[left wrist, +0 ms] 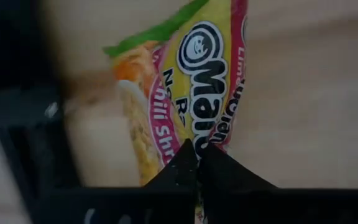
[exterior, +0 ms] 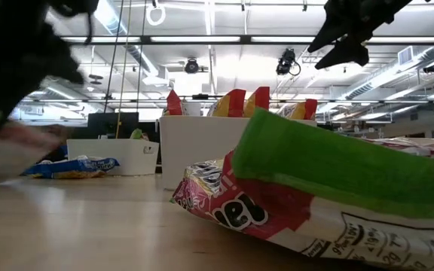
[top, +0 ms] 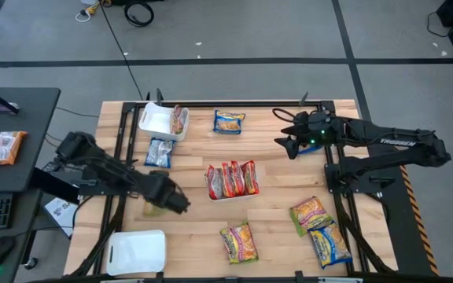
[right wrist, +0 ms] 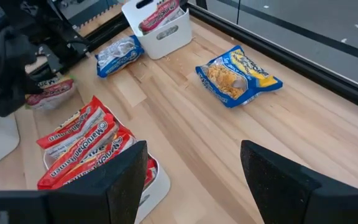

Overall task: Sort Maruchan noodles
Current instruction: Put the green noodle pack into the top white bin

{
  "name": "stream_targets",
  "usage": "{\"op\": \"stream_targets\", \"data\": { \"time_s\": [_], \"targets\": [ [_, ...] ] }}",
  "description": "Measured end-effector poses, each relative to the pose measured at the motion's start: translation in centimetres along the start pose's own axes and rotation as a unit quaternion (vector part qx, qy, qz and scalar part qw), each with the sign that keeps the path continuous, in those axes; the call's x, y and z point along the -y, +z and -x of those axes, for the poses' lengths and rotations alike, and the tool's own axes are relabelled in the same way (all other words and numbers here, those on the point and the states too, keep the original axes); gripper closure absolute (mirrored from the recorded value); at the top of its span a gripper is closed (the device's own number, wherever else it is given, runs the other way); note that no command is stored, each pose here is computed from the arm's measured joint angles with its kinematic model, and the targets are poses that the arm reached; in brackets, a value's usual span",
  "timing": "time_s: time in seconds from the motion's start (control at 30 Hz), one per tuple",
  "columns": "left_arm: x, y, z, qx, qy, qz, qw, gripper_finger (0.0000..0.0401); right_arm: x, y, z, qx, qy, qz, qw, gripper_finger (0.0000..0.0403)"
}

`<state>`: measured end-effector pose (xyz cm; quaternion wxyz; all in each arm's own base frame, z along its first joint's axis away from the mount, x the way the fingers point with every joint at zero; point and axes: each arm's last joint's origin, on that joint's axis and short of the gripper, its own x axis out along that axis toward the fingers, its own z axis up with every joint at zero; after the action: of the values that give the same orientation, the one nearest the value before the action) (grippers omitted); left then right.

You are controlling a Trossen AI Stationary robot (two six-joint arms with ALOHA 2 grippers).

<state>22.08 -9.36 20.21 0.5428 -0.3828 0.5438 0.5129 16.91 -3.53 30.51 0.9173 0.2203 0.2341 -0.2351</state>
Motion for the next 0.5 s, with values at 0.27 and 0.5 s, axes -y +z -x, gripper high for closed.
{"op": "stream_targets", "data": {
  "time_s": [0.27,0.5],
  "targets": [
    [-3.2,7.7,6.8,0.143,-0.123,0.001,0.982,0.0396,0.1,0.1,0.9,0.01,0.02,-0.023,0.999,0.014],
    [-10.4,16.2,9.9,0.222,-0.103,0.04,0.969,0.0397,-0.1,0.4,1.4,0.029,0.04,-0.049,0.998,0.014]
  ]
}}
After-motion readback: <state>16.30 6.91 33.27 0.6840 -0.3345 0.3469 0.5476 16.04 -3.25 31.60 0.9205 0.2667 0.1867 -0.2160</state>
